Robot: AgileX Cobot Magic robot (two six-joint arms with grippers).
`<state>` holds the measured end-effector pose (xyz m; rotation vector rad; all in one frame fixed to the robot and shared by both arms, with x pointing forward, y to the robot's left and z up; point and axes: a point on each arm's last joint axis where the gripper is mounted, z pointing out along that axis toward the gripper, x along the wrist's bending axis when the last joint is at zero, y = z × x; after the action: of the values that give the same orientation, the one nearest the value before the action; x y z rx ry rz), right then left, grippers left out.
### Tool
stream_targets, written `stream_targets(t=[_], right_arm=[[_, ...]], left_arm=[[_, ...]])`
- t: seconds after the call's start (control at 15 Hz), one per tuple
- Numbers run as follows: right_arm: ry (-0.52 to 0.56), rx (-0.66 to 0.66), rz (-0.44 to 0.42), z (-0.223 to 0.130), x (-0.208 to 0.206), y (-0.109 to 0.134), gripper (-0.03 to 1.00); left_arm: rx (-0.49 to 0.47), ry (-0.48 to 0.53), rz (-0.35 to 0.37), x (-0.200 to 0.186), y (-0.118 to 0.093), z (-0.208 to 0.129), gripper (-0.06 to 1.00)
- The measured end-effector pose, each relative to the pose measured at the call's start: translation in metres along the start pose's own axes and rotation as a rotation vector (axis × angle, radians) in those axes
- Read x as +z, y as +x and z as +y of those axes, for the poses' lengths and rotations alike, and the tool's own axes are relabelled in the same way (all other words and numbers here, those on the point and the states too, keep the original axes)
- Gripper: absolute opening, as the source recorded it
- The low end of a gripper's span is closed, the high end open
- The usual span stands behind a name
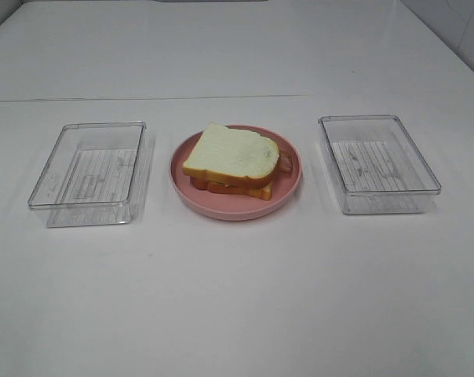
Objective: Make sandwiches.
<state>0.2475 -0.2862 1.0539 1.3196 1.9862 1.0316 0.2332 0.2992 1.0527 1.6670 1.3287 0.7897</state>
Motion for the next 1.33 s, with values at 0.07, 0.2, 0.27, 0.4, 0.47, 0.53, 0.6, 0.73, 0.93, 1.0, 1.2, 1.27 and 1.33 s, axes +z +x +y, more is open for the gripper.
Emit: stream_targets(t=[0.07,0.2,0.27,0.4,0.47,0.53,0.6,0.73,0.93,1.0,1.2,1.27,1.33], right_arm=[[-0.021,-0.002,-0.001,-0.001,-0.003,0.001,0.76],[-0.071,-0.007,-0.006,-0.005,-0.009,0.002,0.76],[-0.074,-0.007,-0.006,-0.006,-0.009,0.002,0.76],[-0.075,-0.007,-0.006,-0.006,-0.009,0.002,0.76],[-0.075,-0.007,-0.006,-0.006,-0.009,0.002,0.76],[-0.075,-0.007,-0.006,-0.006,-0.009,0.002,0.76],[-0.075,-0.007,-0.006,-0.006,-0.009,0.002,0.76],[-0.078,-0.005,-0.006,-0.006,-0.01,0.002,0.76],[-0.086,0.043,-0.055,-0.006,-0.01,0.003,0.76],[-0.089,0.063,-0.087,-0.006,-0.01,0.004,0.76],[-0.128,0.093,-0.155,-0.009,-0.013,0.006,0.76],[-0.128,0.094,-0.156,-0.009,-0.013,0.006,0.76],[-0.128,0.094,-0.156,-0.009,-0.013,0.006,0.76]], left_arm=[[0.0,0.0,0.0,0.0,0.0,0.0,0.68],[0.0,0.0,0.0,0.0,0.0,0.0,0.68],[0.0,0.0,0.0,0.0,0.0,0.0,0.68],[0.0,0.0,0.0,0.0,0.0,0.0,0.68],[0.0,0.0,0.0,0.0,0.0,0.0,0.68],[0.0,0.0,0.0,0.0,0.0,0.0,0.68],[0.0,0.0,0.0,0.0,0.0,0.0,0.68],[0.0,0.0,0.0,0.0,0.0,0.0,0.68],[-0.02,-0.001,0.04,0.0,0.0,0.0,0.68],[-0.033,-0.002,0.066,0.0,0.0,0.0,0.68],[-0.086,-0.005,0.173,0.0,-0.001,0.0,0.68],[-0.088,-0.005,0.176,0.0,-0.001,0.0,0.68],[-0.09,-0.005,0.179,0.0,-0.001,0.0,0.68]])
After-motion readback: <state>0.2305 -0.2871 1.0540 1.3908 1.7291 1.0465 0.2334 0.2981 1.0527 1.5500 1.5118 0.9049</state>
